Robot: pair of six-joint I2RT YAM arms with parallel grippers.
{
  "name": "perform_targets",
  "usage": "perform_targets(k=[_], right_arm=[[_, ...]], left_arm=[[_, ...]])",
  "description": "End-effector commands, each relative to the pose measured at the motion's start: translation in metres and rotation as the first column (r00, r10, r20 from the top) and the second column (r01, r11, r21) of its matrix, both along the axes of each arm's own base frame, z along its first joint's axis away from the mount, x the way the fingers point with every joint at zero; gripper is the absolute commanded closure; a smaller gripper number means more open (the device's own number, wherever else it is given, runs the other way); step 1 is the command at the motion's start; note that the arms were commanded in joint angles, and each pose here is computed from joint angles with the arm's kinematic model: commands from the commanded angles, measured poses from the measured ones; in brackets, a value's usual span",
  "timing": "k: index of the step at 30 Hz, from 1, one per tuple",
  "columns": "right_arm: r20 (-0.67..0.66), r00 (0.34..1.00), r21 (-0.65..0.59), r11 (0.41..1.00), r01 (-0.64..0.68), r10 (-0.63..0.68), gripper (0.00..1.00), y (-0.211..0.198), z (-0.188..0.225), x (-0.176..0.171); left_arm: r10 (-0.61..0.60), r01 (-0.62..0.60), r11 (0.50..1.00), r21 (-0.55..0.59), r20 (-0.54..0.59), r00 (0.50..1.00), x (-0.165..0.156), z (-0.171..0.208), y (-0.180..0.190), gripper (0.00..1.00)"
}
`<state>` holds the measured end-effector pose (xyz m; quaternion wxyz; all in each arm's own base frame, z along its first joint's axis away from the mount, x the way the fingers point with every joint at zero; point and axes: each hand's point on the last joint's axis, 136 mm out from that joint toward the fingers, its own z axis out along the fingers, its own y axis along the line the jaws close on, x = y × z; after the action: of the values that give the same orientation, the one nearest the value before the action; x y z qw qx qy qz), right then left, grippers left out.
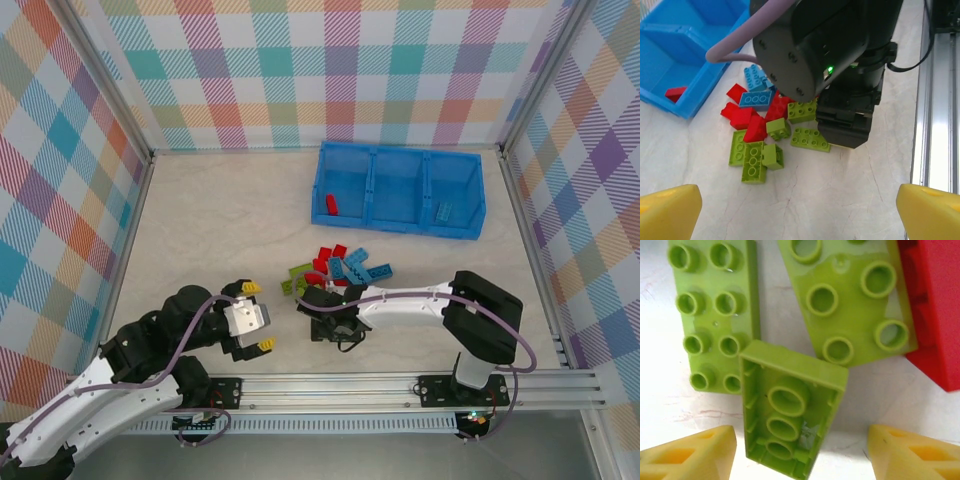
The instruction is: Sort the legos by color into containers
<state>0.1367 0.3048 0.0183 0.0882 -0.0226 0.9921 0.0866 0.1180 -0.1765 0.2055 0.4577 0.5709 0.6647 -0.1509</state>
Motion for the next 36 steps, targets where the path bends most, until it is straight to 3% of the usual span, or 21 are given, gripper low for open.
perform_targets(k=[1,9,13,17,22,26,31,36], right_arm=[[0.049,0.999,0.015,1.000,-0.002,0.001,0.44,0.012,0.000,0.010],[0.077,0.997,0.019,1.000,-0.014,0.013,0.68,0.005,0.010,0.011],[0.141,0.990,0.070,0.997,-0.020,0.010,0.73,-0.002,0.037,0.015],[0.267,0.963,0.078,0.996,-0.048,0.025,0.73,-0.017,0.091,0.035],[0.390,0.921,0.106,0.994,-0.027,-0.016,0.73,-0.060,0.148,0.103],[0.465,0.883,0.081,0.996,0.028,-0.063,0.73,-0.100,0.175,0.171],[0.436,0.886,0.144,0.985,0.100,-0.154,0.73,-0.133,0.165,0.247],[0.383,0.897,0.161,0.972,0.172,-0.222,0.74,-0.152,0.133,0.303]], left_arm=[[-0.095,0.095,0.995,0.025,-0.004,0.996,-0.013,-0.010,-0.003,0.00],[-0.145,0.146,0.989,0.031,-0.028,0.989,-0.019,-0.017,-0.009,0.00],[-0.129,0.130,0.991,0.040,-0.018,0.991,-0.014,-0.017,-0.009,0.00],[-0.104,0.104,0.994,0.013,0.016,0.994,-0.008,-0.010,-0.011,0.00],[-0.021,0.026,0.997,-0.077,0.068,0.997,0.006,0.007,-0.010,0.00],[0.153,-0.142,0.974,-0.179,0.049,0.987,0.028,0.021,-0.001,0.00],[0.294,-0.283,0.920,-0.272,-0.001,0.956,0.042,0.035,0.013,0.00],[0.298,-0.290,0.919,-0.268,-0.012,0.955,0.042,0.031,0.014,0.00]])
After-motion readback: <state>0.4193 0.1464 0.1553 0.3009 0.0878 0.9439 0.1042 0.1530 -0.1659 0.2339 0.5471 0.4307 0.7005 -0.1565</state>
